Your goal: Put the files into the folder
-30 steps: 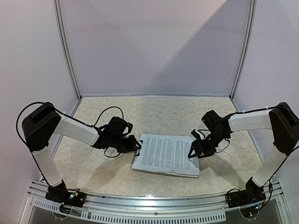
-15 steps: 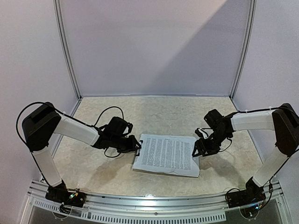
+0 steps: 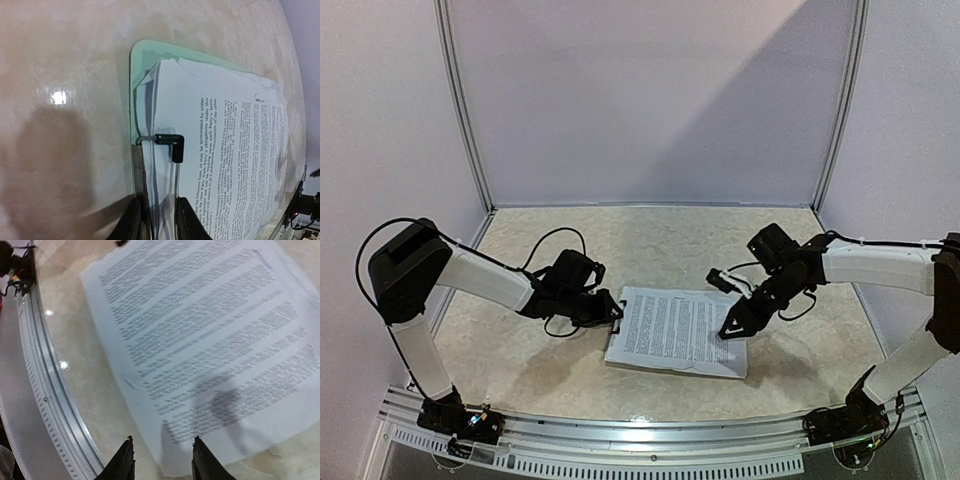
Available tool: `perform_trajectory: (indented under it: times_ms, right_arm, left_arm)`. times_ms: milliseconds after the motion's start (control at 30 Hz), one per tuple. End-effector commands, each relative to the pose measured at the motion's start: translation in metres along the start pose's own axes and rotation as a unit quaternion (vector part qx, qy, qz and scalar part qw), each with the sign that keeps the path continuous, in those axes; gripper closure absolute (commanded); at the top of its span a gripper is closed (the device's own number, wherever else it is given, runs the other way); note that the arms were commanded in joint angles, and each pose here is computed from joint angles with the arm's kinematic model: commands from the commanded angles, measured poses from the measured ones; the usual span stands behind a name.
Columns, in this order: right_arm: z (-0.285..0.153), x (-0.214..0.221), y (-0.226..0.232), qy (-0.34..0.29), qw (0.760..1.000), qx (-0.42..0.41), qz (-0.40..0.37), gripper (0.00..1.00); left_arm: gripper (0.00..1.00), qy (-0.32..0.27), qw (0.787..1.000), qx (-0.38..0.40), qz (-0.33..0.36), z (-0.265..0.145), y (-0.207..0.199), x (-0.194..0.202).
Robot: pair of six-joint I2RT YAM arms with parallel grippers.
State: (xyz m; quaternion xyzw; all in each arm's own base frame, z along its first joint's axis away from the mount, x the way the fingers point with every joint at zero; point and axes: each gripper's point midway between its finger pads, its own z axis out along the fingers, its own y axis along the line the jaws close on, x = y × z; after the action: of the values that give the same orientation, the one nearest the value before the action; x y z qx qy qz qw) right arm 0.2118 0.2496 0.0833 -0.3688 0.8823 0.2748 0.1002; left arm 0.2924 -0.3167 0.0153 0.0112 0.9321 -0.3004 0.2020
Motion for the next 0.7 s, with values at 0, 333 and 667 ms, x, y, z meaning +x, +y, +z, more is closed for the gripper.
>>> perform_trajectory:
  times_ms: [0, 333, 667]
  right_arm:
    - [0.016, 0.005, 0.066, 0.016, 0.984, -0.056, -0.169, 0.64]
    - [0.094, 0.021, 0.126, 0.06, 0.947, -0.052, -0.312, 0.72]
    - [0.12, 0.017, 0.089, 0.083, 0.944, 0.06, -0.313, 0.75]
  left_arm:
    - [1.0, 0.073, 0.995, -0.067, -0.011, 0.011, 0.038, 0.046]
    - [1.0, 0.074, 0.995, -0.067, -0.01, 0.01, 0.037, 0.047]
    - [1.0, 0.076, 0.995, -0.064, -0.005, 0.008, 0.038, 0.049]
